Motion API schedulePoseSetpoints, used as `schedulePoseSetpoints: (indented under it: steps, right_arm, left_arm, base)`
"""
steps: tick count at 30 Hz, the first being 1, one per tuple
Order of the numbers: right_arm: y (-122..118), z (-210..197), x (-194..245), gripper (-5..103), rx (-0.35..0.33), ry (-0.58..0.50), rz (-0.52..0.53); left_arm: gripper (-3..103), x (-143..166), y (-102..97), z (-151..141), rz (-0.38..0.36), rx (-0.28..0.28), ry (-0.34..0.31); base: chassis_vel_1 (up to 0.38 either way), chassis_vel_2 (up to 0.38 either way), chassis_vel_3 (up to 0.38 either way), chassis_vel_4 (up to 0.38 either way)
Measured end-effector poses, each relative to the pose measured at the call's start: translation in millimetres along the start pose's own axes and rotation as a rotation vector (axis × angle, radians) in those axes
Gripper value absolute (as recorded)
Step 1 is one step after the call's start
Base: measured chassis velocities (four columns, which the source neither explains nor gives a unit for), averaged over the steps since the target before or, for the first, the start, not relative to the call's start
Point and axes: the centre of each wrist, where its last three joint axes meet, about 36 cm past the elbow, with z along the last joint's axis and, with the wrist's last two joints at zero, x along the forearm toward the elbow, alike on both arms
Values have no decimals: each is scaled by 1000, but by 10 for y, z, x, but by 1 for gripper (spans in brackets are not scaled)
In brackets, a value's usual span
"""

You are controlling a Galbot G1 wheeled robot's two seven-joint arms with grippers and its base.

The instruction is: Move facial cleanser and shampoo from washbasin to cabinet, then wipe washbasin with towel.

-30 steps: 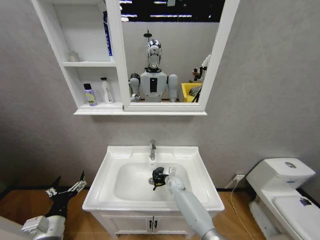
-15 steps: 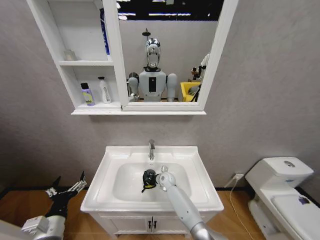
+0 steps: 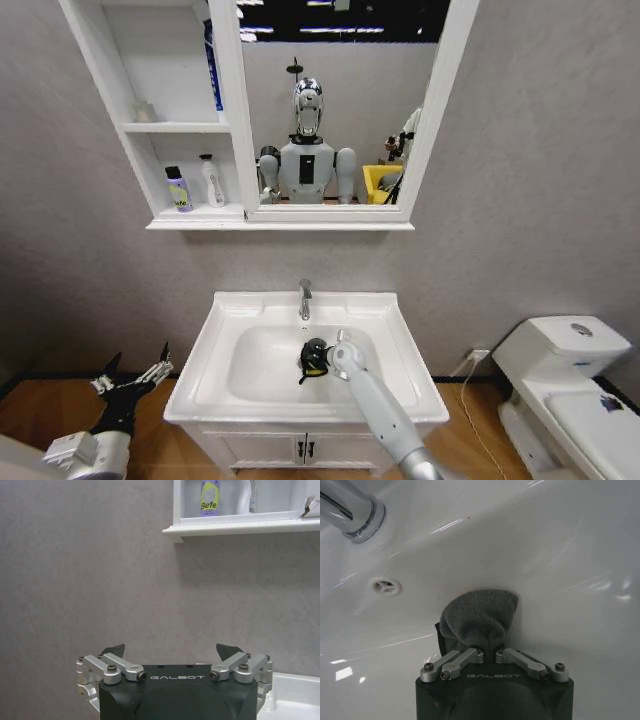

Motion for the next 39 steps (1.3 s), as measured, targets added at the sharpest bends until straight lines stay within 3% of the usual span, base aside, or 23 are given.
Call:
schedulePoseSetpoints:
  steps: [12,19,21,23,29,32,39]
  right_arm:
    - [629,277,-263,5,15,58,-64]
    - [638,270,-296,5,13,58,-56]
    - [605,268,-283,5,12,55,-54]
    - [373,228,-197,5,10,35,-34]
    - [99,192,-55,5,1,13,-18]
    - [-179,129,93,5,-16,-20,16]
    - [-485,96,303,5,-35,-61,40]
  left_arm:
    - [100,0,0,0,0,0,0]
    - [100,0,0,0,0,0,0]
    - [100,0,0,0,0,0,0]
    - [100,0,0,0,0,0,0]
    - [100,0,0,0,2,0,0]
    - [100,0,1,0,0,0,0]
    - [100,0,0,0,0,0,0]
  base:
    - [0,0,0,0]
    - [0,0,0,0]
    - [0,0,0,0]
    - [0,0,0,0]
    - [0,0,0,0]
    - [0,0,0,0]
    - [0,0,0,0]
